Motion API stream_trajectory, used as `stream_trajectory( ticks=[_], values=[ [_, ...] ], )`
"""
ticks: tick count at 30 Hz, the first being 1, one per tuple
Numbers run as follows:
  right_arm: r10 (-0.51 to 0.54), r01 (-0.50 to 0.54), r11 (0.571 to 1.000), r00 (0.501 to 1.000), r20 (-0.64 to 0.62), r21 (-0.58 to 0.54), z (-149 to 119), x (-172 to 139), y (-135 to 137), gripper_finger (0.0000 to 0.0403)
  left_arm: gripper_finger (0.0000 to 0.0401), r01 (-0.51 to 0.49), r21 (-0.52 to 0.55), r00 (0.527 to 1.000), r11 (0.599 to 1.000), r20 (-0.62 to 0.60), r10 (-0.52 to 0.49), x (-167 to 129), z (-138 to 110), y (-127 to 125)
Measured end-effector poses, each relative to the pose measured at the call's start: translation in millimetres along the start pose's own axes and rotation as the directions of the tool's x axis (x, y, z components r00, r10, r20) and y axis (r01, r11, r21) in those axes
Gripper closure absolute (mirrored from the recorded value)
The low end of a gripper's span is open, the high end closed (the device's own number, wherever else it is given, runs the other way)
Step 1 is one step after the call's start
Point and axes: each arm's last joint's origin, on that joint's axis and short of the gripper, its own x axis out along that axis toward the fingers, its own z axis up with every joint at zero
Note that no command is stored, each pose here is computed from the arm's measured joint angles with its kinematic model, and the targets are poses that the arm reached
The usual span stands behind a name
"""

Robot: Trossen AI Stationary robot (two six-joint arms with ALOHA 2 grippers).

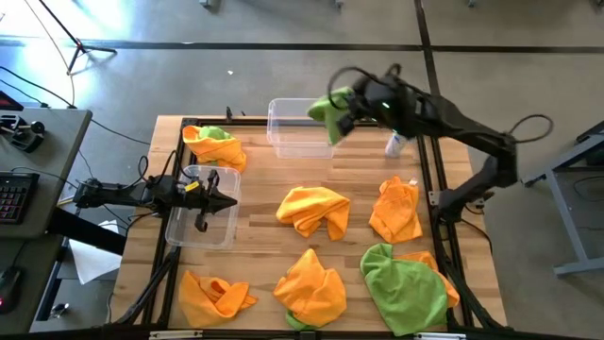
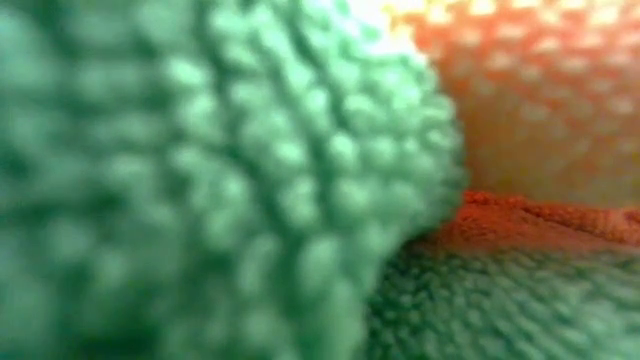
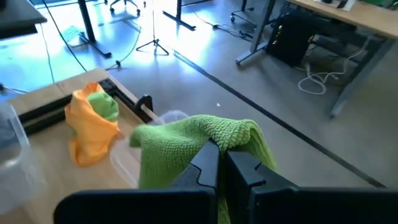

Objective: Sort microfiber towel by color & place in baskets
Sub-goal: Put the green microfiber towel into the top transparent bin

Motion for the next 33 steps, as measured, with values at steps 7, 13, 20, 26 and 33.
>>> stream_trajectory(
  ticks=[7,13,20,26,33],
  values=[
    [0.01,-0.005,0.993,0.999,-0.041,0.116,6,64,7,0.0403,0.0401,0.0,0.0,1.0,1.0,0.0,0.0,0,0,0],
    [-0.041,0.074,0.971,0.988,-0.15,0.227,-14,112,14,0.0403,0.0401,0.0,0.0,1.0,1.0,0.0,0.0,0,0,0],
    [-0.055,0.137,0.946,0.962,-0.269,0.296,-45,164,24,0.0403,0.0401,0.0,0.0,1.0,1.0,0.001,0.0,0,0,0],
    [-0.028,0.173,0.914,0.929,-0.368,0.367,-74,206,28,0.0403,0.0401,0.0,0.0,1.0,1.0,0.0,0.0,0,0,0],
    [-0.056,0.269,0.849,0.902,-0.429,0.456,-98,237,26,0.0403,0.0401,0.0,0.0,1.0,1.0,0.001,0.0,0,0,0]
  ],
)
